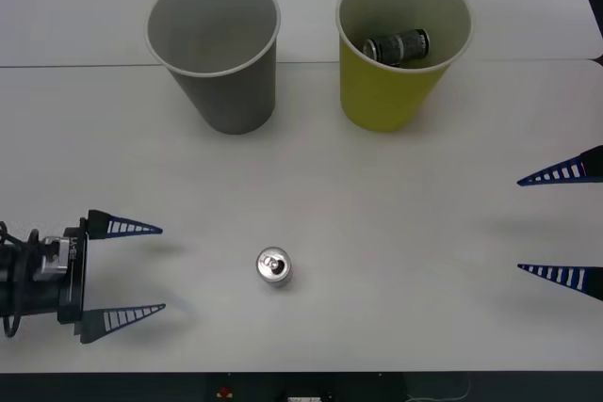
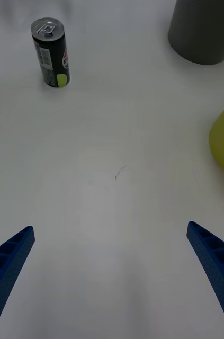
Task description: Put the can into the green bin and the plastic bottle into the gray bin
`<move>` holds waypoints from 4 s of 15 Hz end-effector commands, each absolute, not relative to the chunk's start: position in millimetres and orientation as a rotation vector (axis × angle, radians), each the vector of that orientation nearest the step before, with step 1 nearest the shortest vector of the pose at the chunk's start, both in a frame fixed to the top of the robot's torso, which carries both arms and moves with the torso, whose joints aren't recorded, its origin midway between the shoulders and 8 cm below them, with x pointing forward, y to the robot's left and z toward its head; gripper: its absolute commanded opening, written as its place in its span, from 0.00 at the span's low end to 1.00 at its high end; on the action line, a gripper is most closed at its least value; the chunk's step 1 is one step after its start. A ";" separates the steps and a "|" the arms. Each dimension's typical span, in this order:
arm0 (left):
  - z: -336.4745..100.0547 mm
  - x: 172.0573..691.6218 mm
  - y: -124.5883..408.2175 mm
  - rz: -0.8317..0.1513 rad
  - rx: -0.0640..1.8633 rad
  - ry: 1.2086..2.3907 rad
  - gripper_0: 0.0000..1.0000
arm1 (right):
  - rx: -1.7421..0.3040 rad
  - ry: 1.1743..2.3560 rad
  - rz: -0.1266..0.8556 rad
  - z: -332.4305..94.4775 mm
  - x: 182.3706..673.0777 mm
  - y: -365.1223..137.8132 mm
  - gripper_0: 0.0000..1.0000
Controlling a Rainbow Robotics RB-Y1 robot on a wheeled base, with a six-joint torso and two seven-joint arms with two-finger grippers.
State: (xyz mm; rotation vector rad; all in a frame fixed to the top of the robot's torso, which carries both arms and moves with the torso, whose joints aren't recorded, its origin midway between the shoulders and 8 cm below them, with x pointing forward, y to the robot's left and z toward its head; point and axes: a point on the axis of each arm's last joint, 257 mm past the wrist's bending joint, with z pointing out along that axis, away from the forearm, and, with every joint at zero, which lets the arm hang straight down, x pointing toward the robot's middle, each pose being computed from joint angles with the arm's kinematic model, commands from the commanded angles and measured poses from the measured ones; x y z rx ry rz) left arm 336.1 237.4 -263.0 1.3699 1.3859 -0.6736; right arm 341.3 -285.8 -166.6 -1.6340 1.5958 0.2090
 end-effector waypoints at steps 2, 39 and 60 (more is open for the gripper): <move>-276.2 343.9 216.8 -0.721 1.311 1.365 1.00 | -1.634 1.596 0.209 -166.6 341.3 -285.8 1.00; -328.9 361.3 66.8 -0.798 1.290 1.314 0.00 | -1.634 1.596 0.209 -166.6 341.3 -285.8 1.00; -208.1 371.1 77.1 -0.758 1.174 1.638 0.00 | -1.634 1.596 0.209 -166.6 341.3 -285.8 1.00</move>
